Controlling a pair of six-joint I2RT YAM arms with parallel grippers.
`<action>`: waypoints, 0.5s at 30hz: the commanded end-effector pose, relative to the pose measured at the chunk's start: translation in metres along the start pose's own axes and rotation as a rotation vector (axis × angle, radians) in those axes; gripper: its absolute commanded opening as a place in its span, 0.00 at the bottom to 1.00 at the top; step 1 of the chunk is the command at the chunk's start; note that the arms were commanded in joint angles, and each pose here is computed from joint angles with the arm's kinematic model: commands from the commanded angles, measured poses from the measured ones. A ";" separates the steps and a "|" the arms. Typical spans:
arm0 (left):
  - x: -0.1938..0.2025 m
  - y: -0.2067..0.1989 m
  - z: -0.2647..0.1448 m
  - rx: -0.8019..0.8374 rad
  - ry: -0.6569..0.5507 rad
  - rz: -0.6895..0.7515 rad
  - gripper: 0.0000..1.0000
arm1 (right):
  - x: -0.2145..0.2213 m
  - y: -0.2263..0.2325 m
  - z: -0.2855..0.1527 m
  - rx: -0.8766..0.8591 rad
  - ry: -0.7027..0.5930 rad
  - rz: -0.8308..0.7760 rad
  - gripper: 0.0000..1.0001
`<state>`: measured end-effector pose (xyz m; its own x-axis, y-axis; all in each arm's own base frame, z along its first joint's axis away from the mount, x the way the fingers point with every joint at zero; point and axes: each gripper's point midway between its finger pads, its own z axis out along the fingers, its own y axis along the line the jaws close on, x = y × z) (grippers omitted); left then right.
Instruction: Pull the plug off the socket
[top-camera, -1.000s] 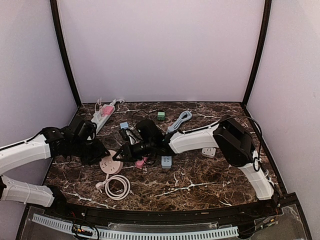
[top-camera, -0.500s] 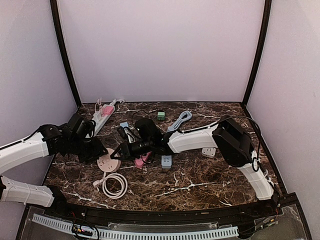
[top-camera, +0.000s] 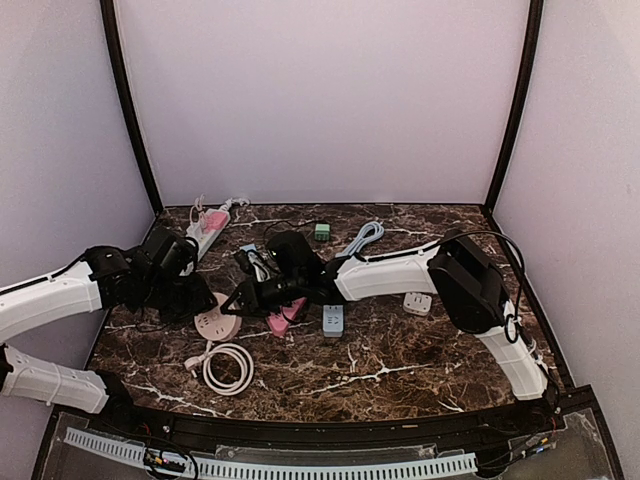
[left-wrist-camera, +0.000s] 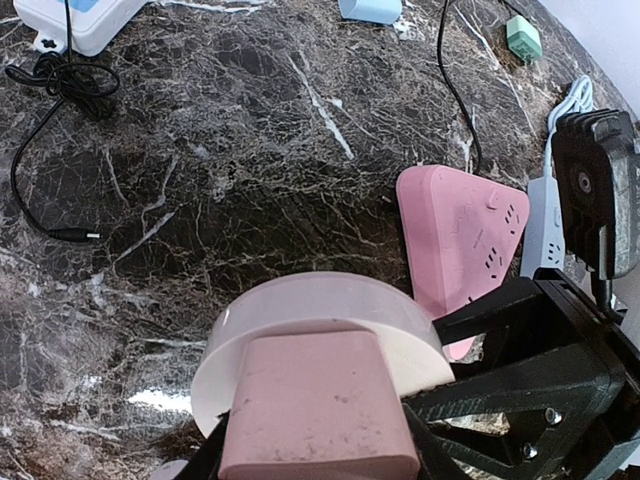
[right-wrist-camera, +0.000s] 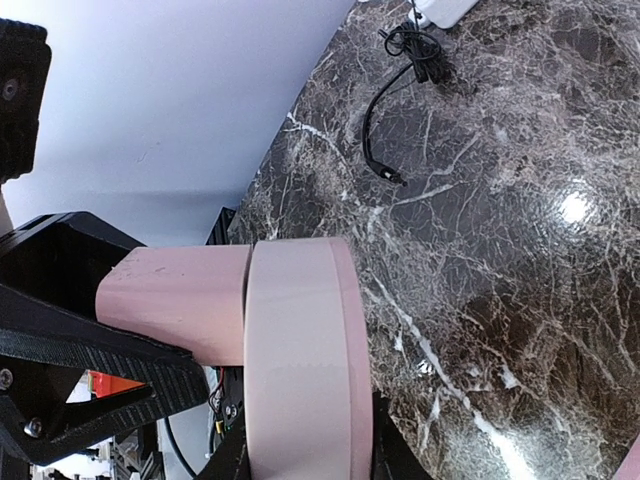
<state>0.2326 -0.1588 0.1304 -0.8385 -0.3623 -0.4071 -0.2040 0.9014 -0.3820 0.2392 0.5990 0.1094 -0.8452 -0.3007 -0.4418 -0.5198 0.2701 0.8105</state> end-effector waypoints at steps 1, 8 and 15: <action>0.005 -0.028 -0.010 0.059 0.014 0.051 0.15 | -0.011 -0.060 -0.012 0.184 -0.070 0.129 0.00; 0.003 -0.041 -0.023 0.125 0.031 0.053 0.16 | -0.003 -0.068 -0.010 0.169 -0.051 0.133 0.00; -0.011 -0.032 -0.030 0.169 0.088 0.017 0.14 | 0.001 -0.076 -0.010 0.173 -0.020 0.208 0.00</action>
<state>0.2347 -0.1607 0.1318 -0.8604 -0.3627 -0.3579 -0.2229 0.8995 -0.3759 0.2388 0.5959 0.1069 -0.8589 -0.3028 -0.4130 -0.4921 0.2644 0.8294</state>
